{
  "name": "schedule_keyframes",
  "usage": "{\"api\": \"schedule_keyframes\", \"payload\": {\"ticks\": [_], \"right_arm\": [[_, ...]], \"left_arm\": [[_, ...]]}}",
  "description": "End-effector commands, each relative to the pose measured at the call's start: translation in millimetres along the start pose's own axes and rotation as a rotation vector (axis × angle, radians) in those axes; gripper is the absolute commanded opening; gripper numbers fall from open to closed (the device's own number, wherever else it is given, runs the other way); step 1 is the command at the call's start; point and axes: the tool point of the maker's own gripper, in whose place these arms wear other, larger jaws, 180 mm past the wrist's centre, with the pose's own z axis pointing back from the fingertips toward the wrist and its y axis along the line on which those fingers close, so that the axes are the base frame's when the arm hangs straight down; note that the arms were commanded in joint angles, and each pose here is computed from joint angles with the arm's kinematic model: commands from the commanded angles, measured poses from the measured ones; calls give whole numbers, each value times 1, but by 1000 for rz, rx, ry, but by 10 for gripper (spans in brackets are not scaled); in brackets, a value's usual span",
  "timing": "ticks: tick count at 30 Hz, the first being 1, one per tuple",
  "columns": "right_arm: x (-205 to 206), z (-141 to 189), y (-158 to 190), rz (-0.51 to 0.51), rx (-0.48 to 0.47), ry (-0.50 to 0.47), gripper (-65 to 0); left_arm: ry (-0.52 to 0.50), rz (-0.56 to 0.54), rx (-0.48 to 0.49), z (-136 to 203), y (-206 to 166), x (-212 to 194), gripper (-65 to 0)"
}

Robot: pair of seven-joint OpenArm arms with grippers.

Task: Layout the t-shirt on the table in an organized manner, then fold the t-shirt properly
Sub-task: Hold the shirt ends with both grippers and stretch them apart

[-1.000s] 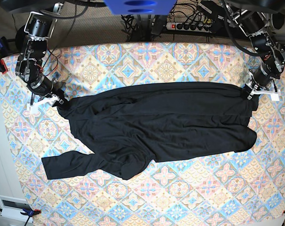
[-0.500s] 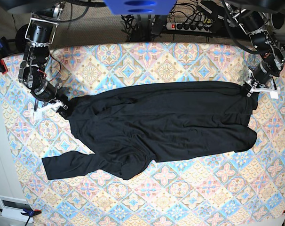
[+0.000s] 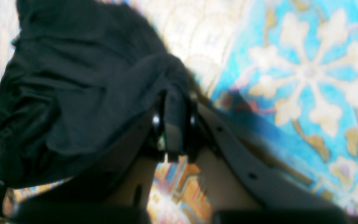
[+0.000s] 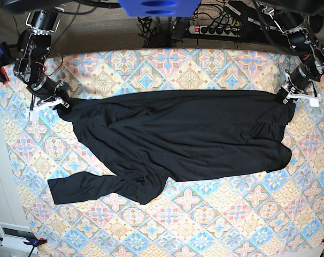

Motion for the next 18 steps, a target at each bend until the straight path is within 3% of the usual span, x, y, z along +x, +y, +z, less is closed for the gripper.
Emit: {"api": "schedule_keyframes", "payload": {"ticks": [1, 9, 18], "right_arm": [[23, 7, 8, 36, 24, -64, -648], [-9, 22, -9, 39, -20, -2, -647], [-17, 58, -25, 68, -80, -16, -646]], "left_arm": [[-42, -29, -8, 8, -5, 17, -650], [-86, -22, 35, 41, 21, 36, -650], [-84, -31, 87, 56, 39, 37, -650]]}}
